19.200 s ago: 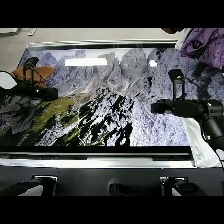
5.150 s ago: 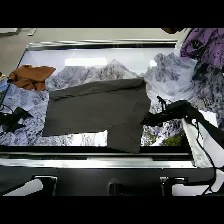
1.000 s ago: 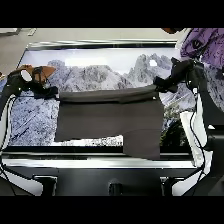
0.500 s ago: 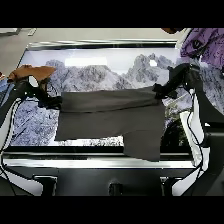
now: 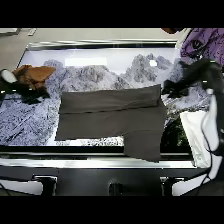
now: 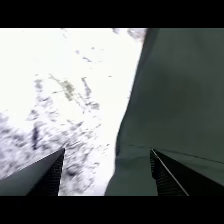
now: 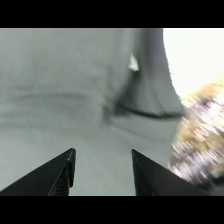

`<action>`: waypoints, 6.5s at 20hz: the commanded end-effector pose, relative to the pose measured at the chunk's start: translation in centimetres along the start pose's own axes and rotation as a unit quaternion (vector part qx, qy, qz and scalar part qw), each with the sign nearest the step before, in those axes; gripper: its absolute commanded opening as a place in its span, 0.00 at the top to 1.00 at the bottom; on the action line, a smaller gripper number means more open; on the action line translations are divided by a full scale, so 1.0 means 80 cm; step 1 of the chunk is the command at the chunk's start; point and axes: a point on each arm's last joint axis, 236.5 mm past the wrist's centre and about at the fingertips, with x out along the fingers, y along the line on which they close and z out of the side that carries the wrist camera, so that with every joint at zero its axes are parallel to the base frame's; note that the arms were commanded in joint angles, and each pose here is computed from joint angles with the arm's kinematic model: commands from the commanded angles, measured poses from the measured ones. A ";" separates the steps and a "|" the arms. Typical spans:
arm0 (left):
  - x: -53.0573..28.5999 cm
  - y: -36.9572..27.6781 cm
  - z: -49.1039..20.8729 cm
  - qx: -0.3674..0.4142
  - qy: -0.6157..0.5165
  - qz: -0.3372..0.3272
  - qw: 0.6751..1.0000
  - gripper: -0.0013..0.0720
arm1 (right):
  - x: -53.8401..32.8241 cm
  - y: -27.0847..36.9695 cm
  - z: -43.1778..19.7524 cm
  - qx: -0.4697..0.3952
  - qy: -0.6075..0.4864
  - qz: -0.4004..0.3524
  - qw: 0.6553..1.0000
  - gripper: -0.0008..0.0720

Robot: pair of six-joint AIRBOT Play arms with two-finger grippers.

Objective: Fold the clothes and pants, and hang the long-sleeved shirts on hangers.

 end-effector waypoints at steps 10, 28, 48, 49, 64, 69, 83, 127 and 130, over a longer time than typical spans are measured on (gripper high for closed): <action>0.015 0.058 -0.199 -0.172 0.038 -0.084 0.981 0.16 | 0.036 -0.058 -0.295 0.156 0.142 0.094 0.973 0.41; 0.019 0.048 -0.231 -0.151 0.083 -0.098 0.980 0.16 | 0.095 -0.033 -0.347 0.235 0.150 0.146 0.949 0.95; 0.081 0.023 -0.276 -0.127 0.150 -0.139 0.971 0.73 | 0.094 -0.031 -0.346 0.216 0.146 0.154 0.953 0.95; 0.084 0.023 -0.276 -0.129 0.149 -0.139 0.970 0.74 | 0.094 -0.030 -0.346 0.214 0.147 0.155 0.953 0.95; -0.039 0.040 -0.289 -0.101 0.066 -0.055 0.991 0.96 | -0.041 0.025 -0.348 0.157 -0.007 0.142 0.977 0.95; -0.072 0.019 -0.287 -0.066 0.012 -0.066 0.996 0.96 | -0.072 0.046 -0.358 0.152 -0.058 0.151 0.975 0.95; 0.003 -0.004 -0.125 -0.067 -0.037 -0.065 0.995 0.96 | 0.012 0.085 -0.095 0.059 -0.099 0.161 0.980 0.95; -0.003 -0.006 0.024 -0.005 -0.083 -0.001 0.997 0.14 | 0.133 -0.027 -0.040 0.081 0.089 0.214 0.969 0.04; -0.003 -0.007 0.024 -0.004 -0.083 -0.002 0.997 0.14 | 0.156 0.002 -0.054 0.058 0.113 0.214 0.969 0.14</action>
